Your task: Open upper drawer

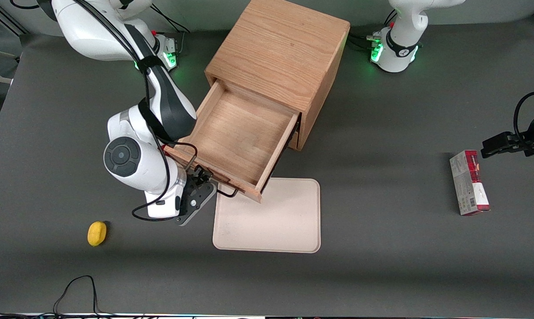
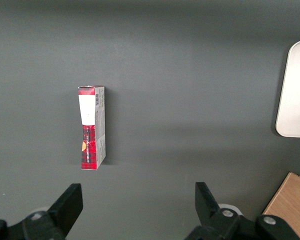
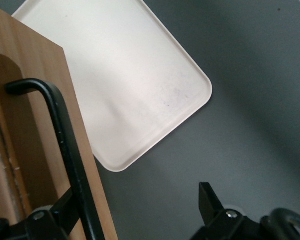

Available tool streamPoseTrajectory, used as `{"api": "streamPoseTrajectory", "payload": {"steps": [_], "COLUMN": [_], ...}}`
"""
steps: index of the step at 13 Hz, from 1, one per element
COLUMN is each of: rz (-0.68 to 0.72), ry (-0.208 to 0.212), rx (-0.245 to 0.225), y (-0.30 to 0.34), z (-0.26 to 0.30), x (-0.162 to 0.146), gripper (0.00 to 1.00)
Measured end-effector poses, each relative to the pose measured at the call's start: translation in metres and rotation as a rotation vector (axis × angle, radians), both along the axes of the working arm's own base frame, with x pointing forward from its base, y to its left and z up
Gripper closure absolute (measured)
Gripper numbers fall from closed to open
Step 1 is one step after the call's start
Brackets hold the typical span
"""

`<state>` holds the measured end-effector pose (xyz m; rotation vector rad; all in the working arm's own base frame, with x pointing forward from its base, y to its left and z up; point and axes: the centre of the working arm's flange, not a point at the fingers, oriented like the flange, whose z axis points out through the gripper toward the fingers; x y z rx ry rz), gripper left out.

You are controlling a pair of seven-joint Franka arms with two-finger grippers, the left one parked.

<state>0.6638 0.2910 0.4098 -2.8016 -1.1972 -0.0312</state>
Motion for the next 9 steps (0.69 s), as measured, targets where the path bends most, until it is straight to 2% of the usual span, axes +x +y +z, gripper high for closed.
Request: {"api": "streamPoseTrajectory", "payload": {"steps": [5, 7, 9], "rz": [-0.049, -0.079, -0.136], "ry": [-0.072, -0.083, -0.113], "rx": [-0.005, -0.019, -0.032], "y": [-0.038, -0.060, -0.090], "z": [0.087, 0.114, 0.146], "x": [0.017, 0.015, 0.012], "gripper": [0.00, 0.00, 0.00]}}
